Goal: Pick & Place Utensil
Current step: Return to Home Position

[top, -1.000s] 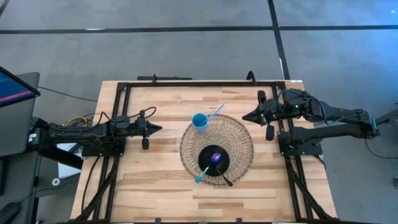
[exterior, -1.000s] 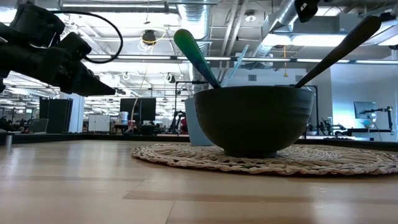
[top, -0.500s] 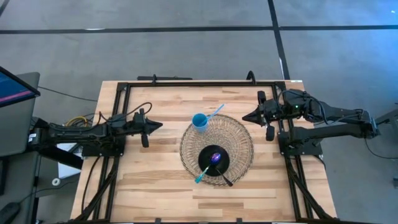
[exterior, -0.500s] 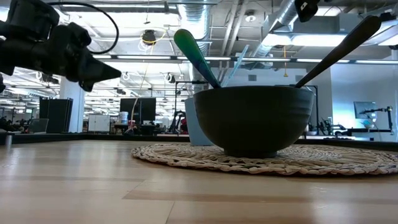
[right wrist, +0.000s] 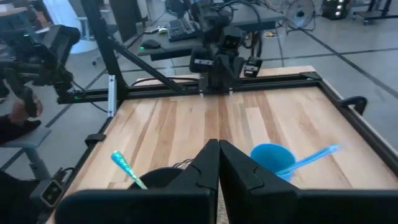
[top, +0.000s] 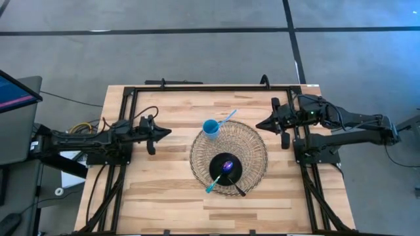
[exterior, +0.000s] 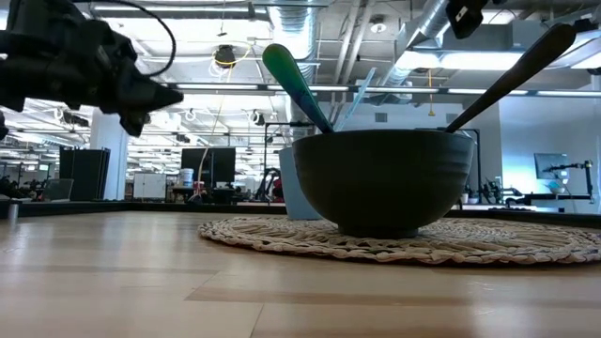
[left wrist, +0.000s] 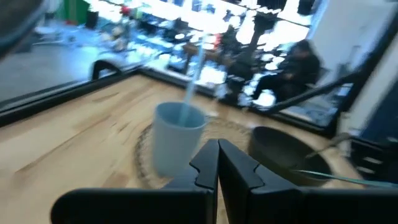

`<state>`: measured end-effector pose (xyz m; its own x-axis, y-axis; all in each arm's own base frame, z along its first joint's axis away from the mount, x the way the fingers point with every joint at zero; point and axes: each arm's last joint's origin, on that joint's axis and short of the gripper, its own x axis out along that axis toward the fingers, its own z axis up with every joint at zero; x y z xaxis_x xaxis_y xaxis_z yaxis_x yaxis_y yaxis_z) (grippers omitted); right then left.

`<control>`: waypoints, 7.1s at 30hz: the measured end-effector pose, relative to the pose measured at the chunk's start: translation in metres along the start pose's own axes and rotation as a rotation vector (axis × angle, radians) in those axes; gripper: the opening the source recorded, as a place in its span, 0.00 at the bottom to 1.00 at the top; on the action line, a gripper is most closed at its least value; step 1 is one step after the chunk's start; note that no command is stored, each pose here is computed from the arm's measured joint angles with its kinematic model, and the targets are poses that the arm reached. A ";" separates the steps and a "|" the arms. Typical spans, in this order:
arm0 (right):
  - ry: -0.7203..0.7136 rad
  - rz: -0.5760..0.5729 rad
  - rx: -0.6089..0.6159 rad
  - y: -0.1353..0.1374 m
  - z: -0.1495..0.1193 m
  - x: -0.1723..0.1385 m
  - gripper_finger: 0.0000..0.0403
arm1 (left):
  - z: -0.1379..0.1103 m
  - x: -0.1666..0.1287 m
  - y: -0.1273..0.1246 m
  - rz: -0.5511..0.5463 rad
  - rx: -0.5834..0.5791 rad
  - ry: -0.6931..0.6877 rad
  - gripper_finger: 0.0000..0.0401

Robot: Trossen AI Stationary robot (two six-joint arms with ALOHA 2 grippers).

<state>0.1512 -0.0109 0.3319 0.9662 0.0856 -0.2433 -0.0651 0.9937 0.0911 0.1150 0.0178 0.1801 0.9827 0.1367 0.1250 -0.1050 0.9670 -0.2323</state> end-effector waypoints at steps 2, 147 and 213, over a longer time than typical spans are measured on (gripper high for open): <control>0.001 0.016 -0.004 0.002 0.000 0.000 0.00 | 0.002 -0.002 -0.002 -0.046 0.003 -0.012 0.02; -0.115 -0.282 0.185 -0.028 -0.185 -0.002 0.00 | 0.003 -0.002 0.000 0.004 0.070 -0.027 0.02; -0.115 -0.282 0.185 -0.028 -0.185 -0.002 0.00 | -0.005 -0.020 -0.008 -0.081 0.171 0.033 0.02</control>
<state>0.1047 -0.0258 0.1514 0.9621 -0.2097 -0.1744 0.2447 0.9461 0.2121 0.0966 0.0059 0.1750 0.9932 0.0527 0.1038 -0.0471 0.9973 -0.0555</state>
